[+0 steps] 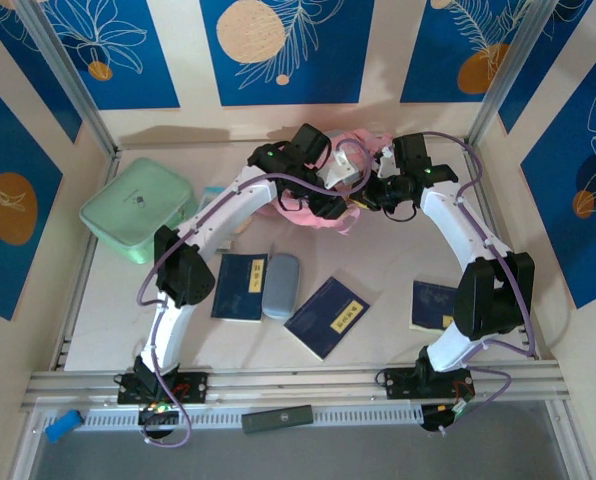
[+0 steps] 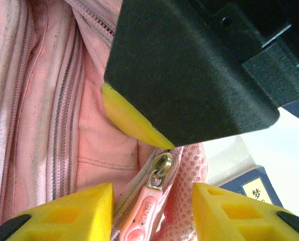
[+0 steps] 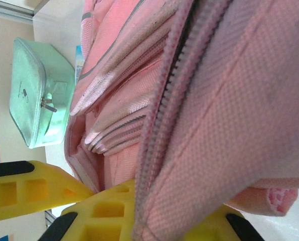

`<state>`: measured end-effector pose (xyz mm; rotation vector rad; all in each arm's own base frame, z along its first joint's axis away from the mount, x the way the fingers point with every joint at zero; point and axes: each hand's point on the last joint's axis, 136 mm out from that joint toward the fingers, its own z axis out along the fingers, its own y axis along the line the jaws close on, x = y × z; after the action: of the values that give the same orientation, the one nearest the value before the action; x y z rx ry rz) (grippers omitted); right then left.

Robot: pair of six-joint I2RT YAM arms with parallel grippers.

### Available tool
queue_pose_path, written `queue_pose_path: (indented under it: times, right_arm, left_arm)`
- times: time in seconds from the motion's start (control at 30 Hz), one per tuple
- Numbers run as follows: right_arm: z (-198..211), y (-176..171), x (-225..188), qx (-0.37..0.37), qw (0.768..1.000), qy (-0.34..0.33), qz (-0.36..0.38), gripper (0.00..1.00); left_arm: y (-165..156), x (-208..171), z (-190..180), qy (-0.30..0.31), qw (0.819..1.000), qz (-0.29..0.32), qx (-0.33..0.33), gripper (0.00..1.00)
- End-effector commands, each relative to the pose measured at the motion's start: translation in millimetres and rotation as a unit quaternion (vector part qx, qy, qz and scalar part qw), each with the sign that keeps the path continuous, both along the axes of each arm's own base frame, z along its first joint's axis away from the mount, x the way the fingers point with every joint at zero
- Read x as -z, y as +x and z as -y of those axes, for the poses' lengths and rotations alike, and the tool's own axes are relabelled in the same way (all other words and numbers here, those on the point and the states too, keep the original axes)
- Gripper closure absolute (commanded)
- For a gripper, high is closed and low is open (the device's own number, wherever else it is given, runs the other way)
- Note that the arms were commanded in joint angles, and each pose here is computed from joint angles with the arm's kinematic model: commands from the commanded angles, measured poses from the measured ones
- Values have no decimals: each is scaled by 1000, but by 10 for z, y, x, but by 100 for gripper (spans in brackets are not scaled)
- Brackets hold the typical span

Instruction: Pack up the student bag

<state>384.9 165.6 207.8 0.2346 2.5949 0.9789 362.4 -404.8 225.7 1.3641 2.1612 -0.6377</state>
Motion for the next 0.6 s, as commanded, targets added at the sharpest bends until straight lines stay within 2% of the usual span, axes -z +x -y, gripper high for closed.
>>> queue_pose_path:
  times: [0.0,0.2,0.27,0.4,0.57]
  right_arm:
    - [-191,57,-362,-47,996,35,66,97]
    - [-182,77,-377,-44,996,37,67,97]
    - [-188,75,-383,-44,996,39,68,97]
    - [-181,65,-397,-43,996,38,69,97]
    - [-142,51,-411,-39,996,36,69,97]
  left_arm:
    - [-45,50,-67,10,1000,-18,12,56]
    - [-62,109,-123,16,999,-30,14,58]
    - [-46,104,-115,14,999,-27,14,65]
    - [-16,74,-82,6,1000,-18,15,68]
    - [-4,10,-113,8,1000,-9,12,78]
